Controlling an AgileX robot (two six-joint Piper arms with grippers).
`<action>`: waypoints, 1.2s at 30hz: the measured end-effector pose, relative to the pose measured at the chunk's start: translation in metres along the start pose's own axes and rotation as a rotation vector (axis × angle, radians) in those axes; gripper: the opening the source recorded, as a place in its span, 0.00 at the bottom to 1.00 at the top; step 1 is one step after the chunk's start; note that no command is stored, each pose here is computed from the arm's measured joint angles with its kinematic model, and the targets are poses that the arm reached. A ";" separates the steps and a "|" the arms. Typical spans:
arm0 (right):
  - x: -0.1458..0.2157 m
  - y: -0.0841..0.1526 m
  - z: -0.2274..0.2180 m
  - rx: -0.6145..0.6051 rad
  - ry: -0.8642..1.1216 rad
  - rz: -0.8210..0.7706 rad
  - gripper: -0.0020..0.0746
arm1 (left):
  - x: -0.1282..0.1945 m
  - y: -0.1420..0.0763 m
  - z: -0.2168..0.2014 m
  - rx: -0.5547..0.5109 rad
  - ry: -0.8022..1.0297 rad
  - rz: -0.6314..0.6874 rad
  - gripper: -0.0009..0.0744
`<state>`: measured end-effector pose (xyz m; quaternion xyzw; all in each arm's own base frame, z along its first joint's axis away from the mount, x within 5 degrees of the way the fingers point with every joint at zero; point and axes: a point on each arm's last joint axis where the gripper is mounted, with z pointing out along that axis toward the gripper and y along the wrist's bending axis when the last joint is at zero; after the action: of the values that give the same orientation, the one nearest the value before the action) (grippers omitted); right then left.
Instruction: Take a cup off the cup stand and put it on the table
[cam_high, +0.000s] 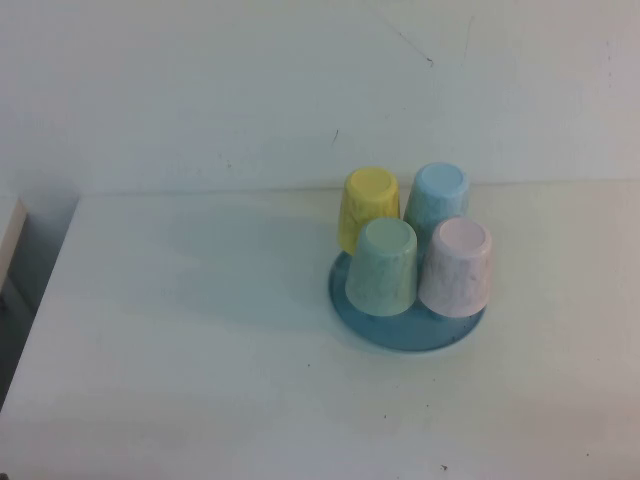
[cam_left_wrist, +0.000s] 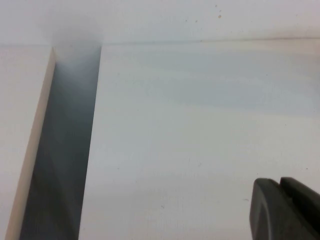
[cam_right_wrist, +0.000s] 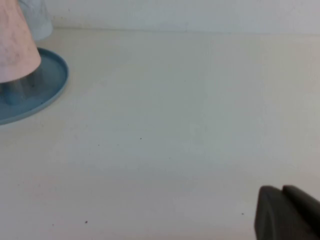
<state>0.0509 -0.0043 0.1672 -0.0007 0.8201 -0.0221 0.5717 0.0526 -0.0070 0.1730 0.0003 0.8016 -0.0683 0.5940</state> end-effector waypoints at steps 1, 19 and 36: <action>0.000 0.000 0.000 0.000 0.000 0.000 0.02 | 0.000 0.000 0.000 0.000 0.000 0.000 0.01; 0.000 0.000 0.000 0.000 0.000 0.000 0.02 | -0.001 0.010 -0.001 -0.175 -0.018 -0.049 0.01; 0.000 0.000 0.000 0.001 0.000 -0.011 0.02 | -0.001 0.004 0.000 -0.072 -0.007 -0.016 0.01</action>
<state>0.0509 -0.0044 0.1672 -0.0050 0.8201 -0.0256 0.5717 0.0529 -0.0029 0.1735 -0.0279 0.8014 -0.0441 0.5959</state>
